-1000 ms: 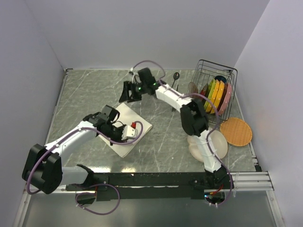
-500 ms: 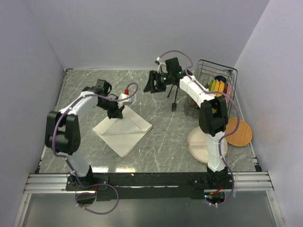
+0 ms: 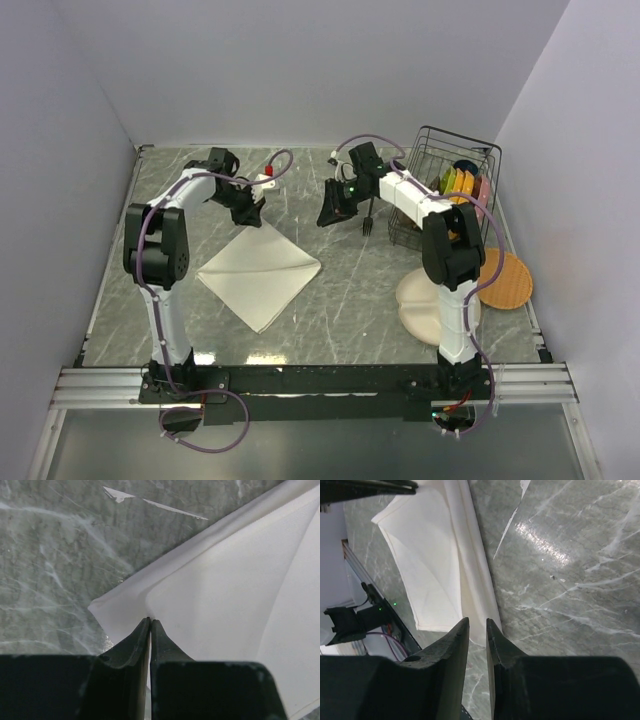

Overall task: Fold the napkin into a case and place the utensils inside
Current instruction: Fold the top corner of the square-folded napkin at the center of the board.

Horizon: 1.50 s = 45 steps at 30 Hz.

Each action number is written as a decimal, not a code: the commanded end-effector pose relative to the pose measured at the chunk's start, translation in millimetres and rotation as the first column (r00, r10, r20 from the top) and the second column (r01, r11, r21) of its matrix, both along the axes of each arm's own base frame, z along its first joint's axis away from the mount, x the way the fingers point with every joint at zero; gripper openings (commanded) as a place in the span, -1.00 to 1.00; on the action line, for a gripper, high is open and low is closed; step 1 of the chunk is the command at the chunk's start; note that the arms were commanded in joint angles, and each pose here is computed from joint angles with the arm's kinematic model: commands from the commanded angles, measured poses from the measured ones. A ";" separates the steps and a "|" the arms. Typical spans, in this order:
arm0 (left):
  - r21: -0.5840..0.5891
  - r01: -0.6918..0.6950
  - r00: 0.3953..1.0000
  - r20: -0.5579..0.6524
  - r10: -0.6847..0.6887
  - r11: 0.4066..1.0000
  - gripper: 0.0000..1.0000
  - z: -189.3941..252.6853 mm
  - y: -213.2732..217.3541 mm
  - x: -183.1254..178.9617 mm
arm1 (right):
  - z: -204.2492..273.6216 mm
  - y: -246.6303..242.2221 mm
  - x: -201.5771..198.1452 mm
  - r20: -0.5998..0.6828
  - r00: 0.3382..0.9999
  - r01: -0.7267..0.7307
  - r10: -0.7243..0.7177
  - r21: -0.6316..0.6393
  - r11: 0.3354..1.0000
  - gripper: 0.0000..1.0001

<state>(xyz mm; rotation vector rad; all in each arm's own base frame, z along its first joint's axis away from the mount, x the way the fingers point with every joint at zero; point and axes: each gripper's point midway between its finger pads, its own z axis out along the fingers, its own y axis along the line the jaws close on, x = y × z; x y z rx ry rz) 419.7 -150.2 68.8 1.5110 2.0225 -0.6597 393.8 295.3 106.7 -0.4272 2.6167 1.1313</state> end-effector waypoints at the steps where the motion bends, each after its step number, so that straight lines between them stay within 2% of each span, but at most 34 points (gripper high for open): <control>1: -0.020 0.032 0.999 0.020 -0.031 0.999 -0.80 7.2 -4.0 8.8 | 26.8 6.0 -15.2 0.049 0.997 -0.067 0.066 0.028 0.997 -0.46; 17: -0.017 0.060 0.998 0.032 -0.059 0.998 -0.78 -0.8 -5.1 11.6 | -0.6 28.7 -49.7 0.002 0.979 -0.204 0.204 -0.026 0.979 -0.43; 26: -0.016 0.075 0.997 0.035 -0.074 0.997 -0.77 -4.0 -7.9 15.4 | -37.7 22.5 -58.3 -0.041 0.975 -0.223 0.220 -0.130 0.966 -0.40; 34: -0.012 0.096 0.995 0.040 -0.096 0.995 -0.76 -7.6 -12.9 18.8 | -56.1 19.3 -66.1 -0.078 0.971 -0.237 0.228 -0.152 0.959 -0.45; 37: -0.015 0.101 0.994 0.044 -0.101 0.995 -0.75 -7.0 -14.9 19.3 | -61.2 17.9 -69.2 -0.089 0.969 -0.243 0.232 -0.158 0.957 -0.53; 45: -0.018 0.124 0.990 0.066 -0.123 0.992 -0.75 -5.8 -21.4 20.2 | -70.2 12.1 -81.2 -0.106 0.962 -0.269 0.253 -0.178 0.947 -0.55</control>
